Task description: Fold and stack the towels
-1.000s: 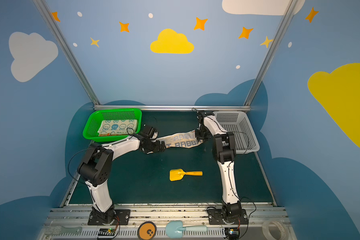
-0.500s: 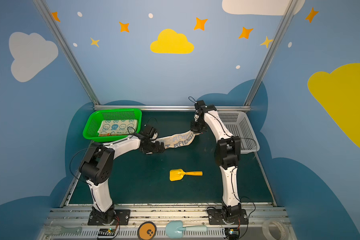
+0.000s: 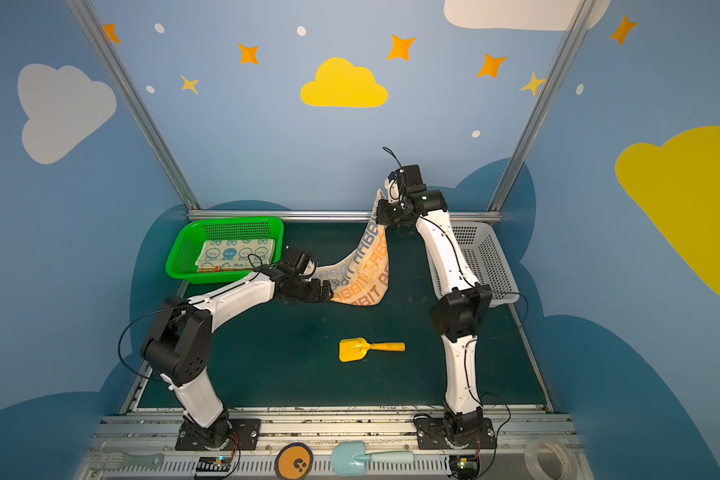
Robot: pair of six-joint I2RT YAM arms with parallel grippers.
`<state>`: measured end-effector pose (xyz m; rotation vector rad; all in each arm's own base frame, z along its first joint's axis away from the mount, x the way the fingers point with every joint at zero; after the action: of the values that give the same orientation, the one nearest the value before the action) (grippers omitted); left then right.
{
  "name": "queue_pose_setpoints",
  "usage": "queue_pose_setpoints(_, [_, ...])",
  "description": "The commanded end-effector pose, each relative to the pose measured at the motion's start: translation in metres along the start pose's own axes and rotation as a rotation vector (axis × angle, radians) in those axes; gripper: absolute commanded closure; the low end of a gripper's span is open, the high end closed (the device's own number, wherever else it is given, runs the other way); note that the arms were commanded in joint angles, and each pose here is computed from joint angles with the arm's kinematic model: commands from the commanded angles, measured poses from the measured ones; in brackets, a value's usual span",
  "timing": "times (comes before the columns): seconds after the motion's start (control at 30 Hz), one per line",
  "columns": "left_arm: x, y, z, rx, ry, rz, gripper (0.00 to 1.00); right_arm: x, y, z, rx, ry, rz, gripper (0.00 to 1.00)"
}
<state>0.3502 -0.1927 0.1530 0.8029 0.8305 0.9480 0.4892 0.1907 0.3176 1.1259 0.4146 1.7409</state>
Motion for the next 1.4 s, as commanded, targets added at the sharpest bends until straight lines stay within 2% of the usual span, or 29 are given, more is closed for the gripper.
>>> queue_pose_setpoints(0.0, [0.001, -0.007, -0.001, 0.031, 0.008, -0.007, 0.01, -0.029, -0.052, 0.001, 0.044, -0.054, -0.048, 1.00])
queue_pose_setpoints(0.13, [0.001, -0.007, 0.001, 0.036, 0.005, -0.007, 0.01, -0.068, -0.088, 0.006, 0.037, -0.128, -0.118, 1.00])
queue_pose_setpoints(0.23, [0.003, -0.005, 0.001, 0.036, -0.001, 0.011, 0.01, -0.088, -0.100, 0.004, 0.035, -0.147, -0.165, 1.00])
queue_pose_setpoints(0.3, [0.006, -0.005, 0.002, 0.032, 0.005, 0.010, 0.01, -0.092, -0.097, 0.006, 0.039, -0.149, -0.163, 0.78])
queue_pose_setpoints(0.37, [0.006, -0.008, 0.004, 0.037, 0.006, 0.003, 0.01, -0.089, -0.087, 0.007, 0.045, -0.138, -0.156, 0.50])
queue_pose_setpoints(0.47, [0.007, -0.014, 0.005, 0.049, 0.008, 0.006, 0.01, -0.079, -0.064, 0.007, 0.052, -0.114, -0.145, 0.28])
queue_pose_setpoints(0.53, [0.012, -0.015, 0.007, 0.058, 0.016, 0.017, 0.01, -0.070, -0.046, 0.000, 0.071, -0.088, -0.124, 0.17])
queue_pose_setpoints(0.57, [0.013, -0.014, 0.009, 0.057, 0.019, 0.015, 0.01, -0.065, -0.040, -0.006, 0.089, -0.077, -0.110, 0.15])
queue_pose_setpoints(0.7, [0.019, 0.002, 0.015, 0.010, 0.034, 0.030, 0.01, -0.046, -0.026, -0.052, 0.217, -0.029, -0.097, 0.14])
queue_pose_setpoints(0.87, [0.033, 0.019, 0.014, -0.043, 0.103, 0.000, 0.01, -0.034, -0.030, -0.117, 0.364, 0.028, -0.101, 0.17])
queue_pose_setpoints(1.0, [0.038, 0.024, 0.010, -0.067, 0.136, -0.009, 0.01, -0.024, -0.038, -0.152, 0.426, 0.112, -0.119, 0.25])
queue_pose_setpoints(1.17, [0.052, 0.033, 0.003, -0.118, 0.217, -0.026, 0.01, -0.013, -0.058, -0.190, 0.543, 0.217, -0.206, 0.36])
queue_pose_setpoints(1.37, [0.058, 0.043, -0.001, -0.150, 0.246, -0.032, 0.01, -0.008, -0.087, -0.220, 0.600, 0.344, -0.292, 0.40])
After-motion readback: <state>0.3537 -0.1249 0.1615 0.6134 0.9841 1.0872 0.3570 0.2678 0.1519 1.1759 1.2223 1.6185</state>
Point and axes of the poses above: each gripper's point midway between its finger pads, its own y axis back along the fingers, its own x axis along the line the jaws close on, z = x × y, the point moved 8 cm from there along y, back along the fingers, and after that the axes turned 13 degrees about -y, right-handed, at the moved point
